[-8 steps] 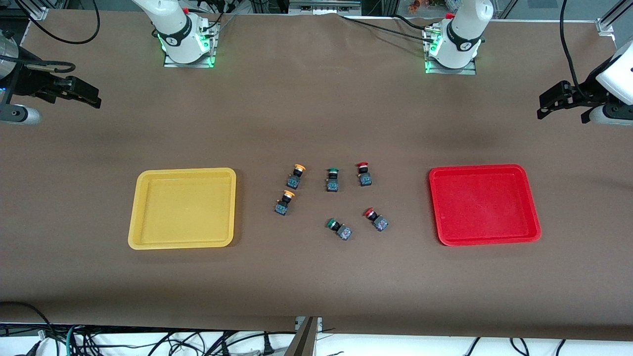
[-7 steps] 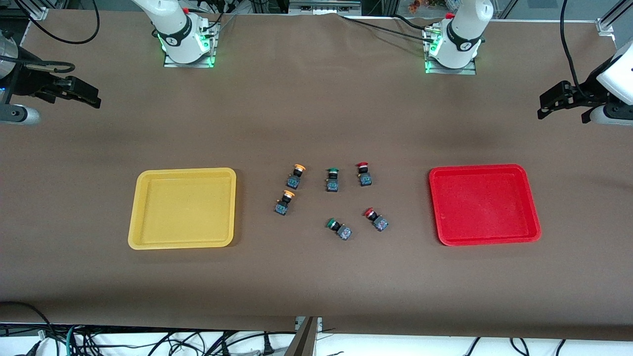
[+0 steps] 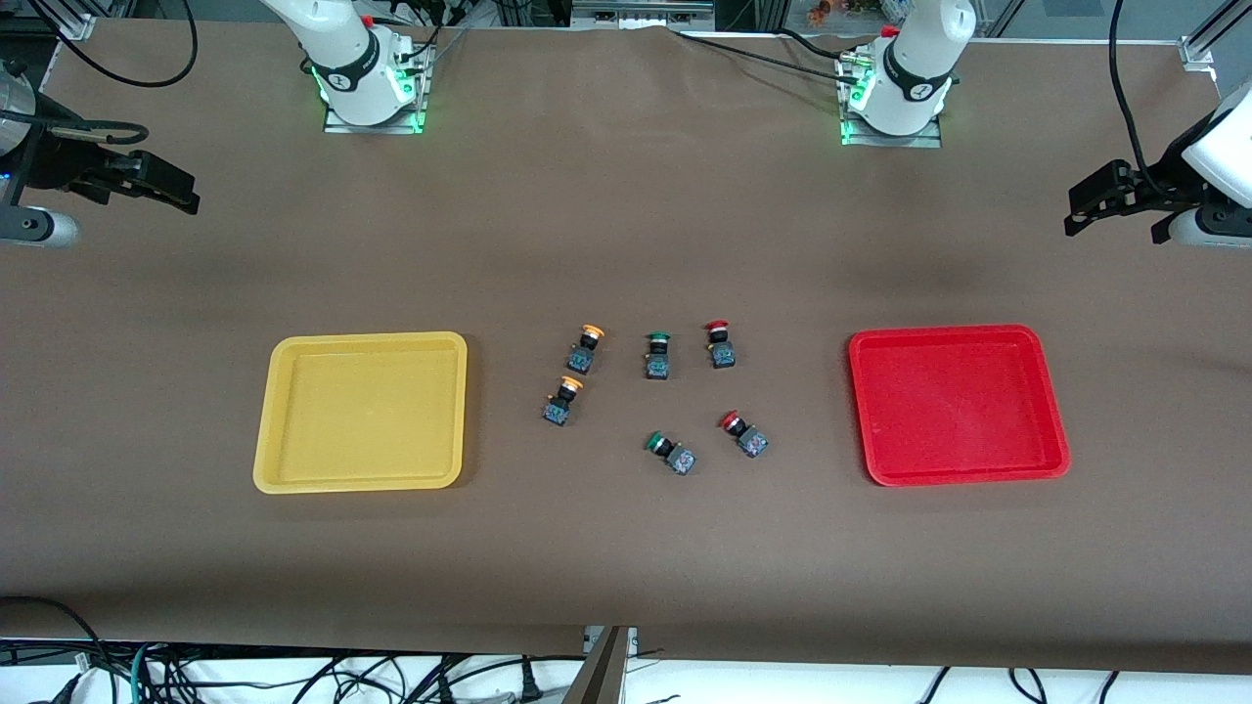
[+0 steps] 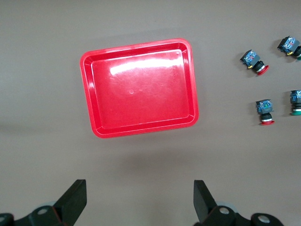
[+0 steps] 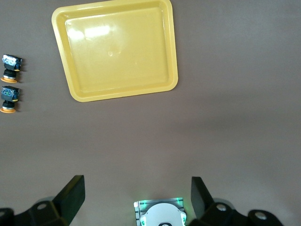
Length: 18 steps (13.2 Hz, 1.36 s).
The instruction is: Place red and yellow buttons in trays
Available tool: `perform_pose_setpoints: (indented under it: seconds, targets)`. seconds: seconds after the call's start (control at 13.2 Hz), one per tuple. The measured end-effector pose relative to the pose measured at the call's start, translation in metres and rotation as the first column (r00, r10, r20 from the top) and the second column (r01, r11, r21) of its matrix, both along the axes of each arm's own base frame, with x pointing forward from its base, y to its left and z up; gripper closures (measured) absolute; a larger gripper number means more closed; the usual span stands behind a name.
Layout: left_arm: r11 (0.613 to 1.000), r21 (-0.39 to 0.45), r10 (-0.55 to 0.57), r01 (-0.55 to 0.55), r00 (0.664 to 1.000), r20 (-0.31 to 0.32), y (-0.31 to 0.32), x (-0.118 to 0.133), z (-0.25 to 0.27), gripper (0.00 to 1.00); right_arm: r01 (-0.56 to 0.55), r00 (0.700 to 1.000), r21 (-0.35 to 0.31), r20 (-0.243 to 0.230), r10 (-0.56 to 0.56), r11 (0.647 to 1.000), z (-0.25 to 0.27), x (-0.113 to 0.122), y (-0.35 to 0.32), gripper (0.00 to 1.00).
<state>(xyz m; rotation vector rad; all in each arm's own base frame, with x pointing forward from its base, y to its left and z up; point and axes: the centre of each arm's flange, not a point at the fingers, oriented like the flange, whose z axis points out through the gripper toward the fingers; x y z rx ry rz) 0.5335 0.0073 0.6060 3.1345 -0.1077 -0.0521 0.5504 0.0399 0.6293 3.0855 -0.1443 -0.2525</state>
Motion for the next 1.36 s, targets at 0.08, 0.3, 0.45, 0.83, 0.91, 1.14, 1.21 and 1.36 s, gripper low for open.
perform_pose_setpoints:
  seconds: [0.08,0.3,0.45,0.83,0.91,1.14,1.21,1.36]
  targets:
    - [1.0,0.0,0.001,-0.001,1.0,0.0,0.0,0.0,0.0,0.0,0.0,1.0,0.0,-0.01,0.0,1.0,-0.006,0.003,0.0,0.0]
    - [1.0,0.0,0.002,-0.002,1.0,0.0,0.001,0.0,0.0,0.0,0.0,0.999,0.001,-0.042,0.0,1.0,-0.031,0.017,0.0,0.0]
    - [1.0,0.0,0.003,-0.003,1.0,0.0,0.001,0.0,0.0,0.0,0.0,0.998,0.001,-0.067,0.0,1.0,-0.05,0.028,0.0,0.0]
    - [1.0,0.0,0.004,-0.004,1.0,0.0,0.002,0.0,0.0,0.0,-0.004,0.997,0.022,-0.075,0.005,1.0,-0.103,0.059,0.008,0.0]
    - [1.0,-0.001,0.004,-0.004,1.0,0.0,0.002,0.0,0.0,0.0,0.011,0.998,0.033,-0.067,-0.009,0.999,-0.116,0.067,0.017,0.0]
    - [1.0,-0.001,0.004,-0.004,1.0,-0.002,0.002,0.001,-0.001,0.0,0.094,0.995,0.051,-0.048,-0.091,0.994,-0.156,0.086,0.061,0.0]
    - [1.0,-0.002,0.002,-0.002,1.0,-0.004,0.001,0.001,-0.002,0.0,0.123,0.992,0.065,-0.035,-0.121,0.99,-0.169,0.092,0.081,0.0]
    - [1.0,-0.027,-0.013,0.013,1.0,-0.012,-0.011,0.004,-0.007,0.0,0.197,0.98,0.072,-0.009,-0.196,0.978,-0.206,0.101,0.13,0.0]
